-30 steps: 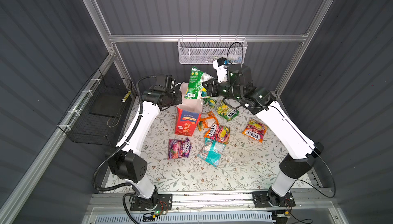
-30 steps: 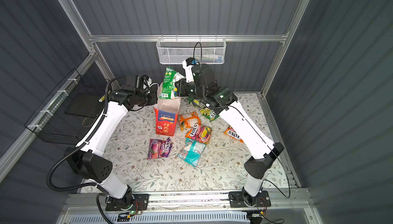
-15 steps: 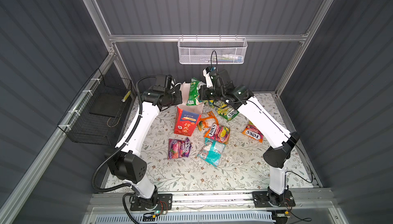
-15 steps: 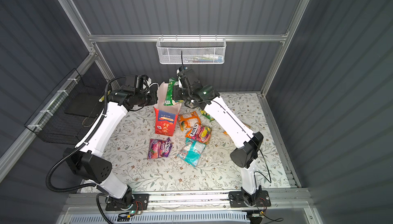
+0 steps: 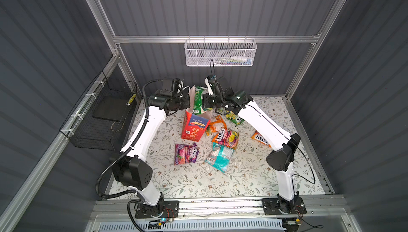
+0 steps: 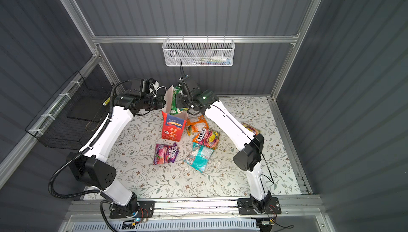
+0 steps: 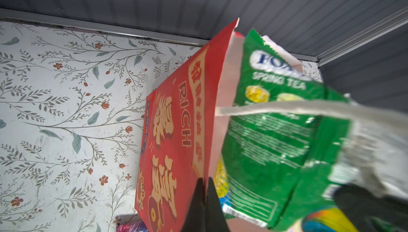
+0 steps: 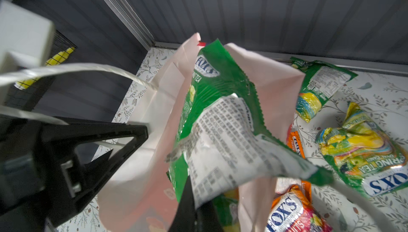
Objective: Place the snacks into the paper bag
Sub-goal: Place the snack in the paper bag.
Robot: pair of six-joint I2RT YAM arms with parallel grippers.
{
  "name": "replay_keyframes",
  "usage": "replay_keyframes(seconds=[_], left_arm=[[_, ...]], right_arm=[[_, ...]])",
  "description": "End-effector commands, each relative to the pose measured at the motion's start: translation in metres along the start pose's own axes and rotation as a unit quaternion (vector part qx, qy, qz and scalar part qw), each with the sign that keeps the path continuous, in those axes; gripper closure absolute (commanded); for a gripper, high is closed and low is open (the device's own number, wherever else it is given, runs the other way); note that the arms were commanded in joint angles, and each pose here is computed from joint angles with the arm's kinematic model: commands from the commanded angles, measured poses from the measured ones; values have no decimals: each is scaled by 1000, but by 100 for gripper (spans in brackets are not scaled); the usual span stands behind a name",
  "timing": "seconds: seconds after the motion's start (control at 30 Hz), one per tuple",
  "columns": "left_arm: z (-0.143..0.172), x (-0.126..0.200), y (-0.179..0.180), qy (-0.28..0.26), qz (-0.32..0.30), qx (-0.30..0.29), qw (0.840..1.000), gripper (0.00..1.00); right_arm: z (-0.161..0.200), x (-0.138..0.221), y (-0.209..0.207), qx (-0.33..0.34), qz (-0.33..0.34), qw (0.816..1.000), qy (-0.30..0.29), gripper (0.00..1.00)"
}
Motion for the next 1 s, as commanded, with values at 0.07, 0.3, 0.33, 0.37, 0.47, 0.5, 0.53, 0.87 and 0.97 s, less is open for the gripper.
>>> replay_keyframes(seconds=[0.07, 0.3, 0.33, 0.37, 0.47, 0.5, 0.53, 0.87, 0.97], left_arm=[[-3, 8, -7, -13, 24, 2, 1000, 100], [-2, 5, -3, -12, 11, 3, 1000, 100], [-1, 4, -2, -10, 5, 3, 1000, 100], [-1, 2, -1, -8, 1, 4, 1000, 100], [1, -3, 4, 1, -19, 10, 1000, 100], [2, -5, 5, 3, -23, 10, 1000, 100], [3, -6, 6, 6, -27, 10, 1000, 100], [3, -7, 10, 8, -43, 11, 999, 100], [3, -5, 8, 7, -36, 9, 999, 100]], right_arm=[[-5, 4, 8, -4, -16, 1000, -11, 93], [-8, 6, 12, -8, -30, 999, -16, 70], [-9, 8, 14, -8, -38, 999, -16, 67], [-11, 12, 16, -7, -44, 999, -17, 65], [-18, 32, 24, 3, -75, 997, -25, 56], [-21, 41, 26, 9, -83, 996, -30, 50], [-24, 54, 27, 13, -88, 995, -36, 45], [-27, 163, 7, 52, -76, 991, -98, 1], [-14, 185, -19, 42, -37, 991, -120, 1]])
Point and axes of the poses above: each gripper's point midway between its finger pads, its own x axis back along the fingers, its own y axis along the line the jaws close on, z = x × y, the point moved 7 cm from there along x, back along the fingers, and after that the axes turned 5 degrees about -x, right-handed, at the moved point
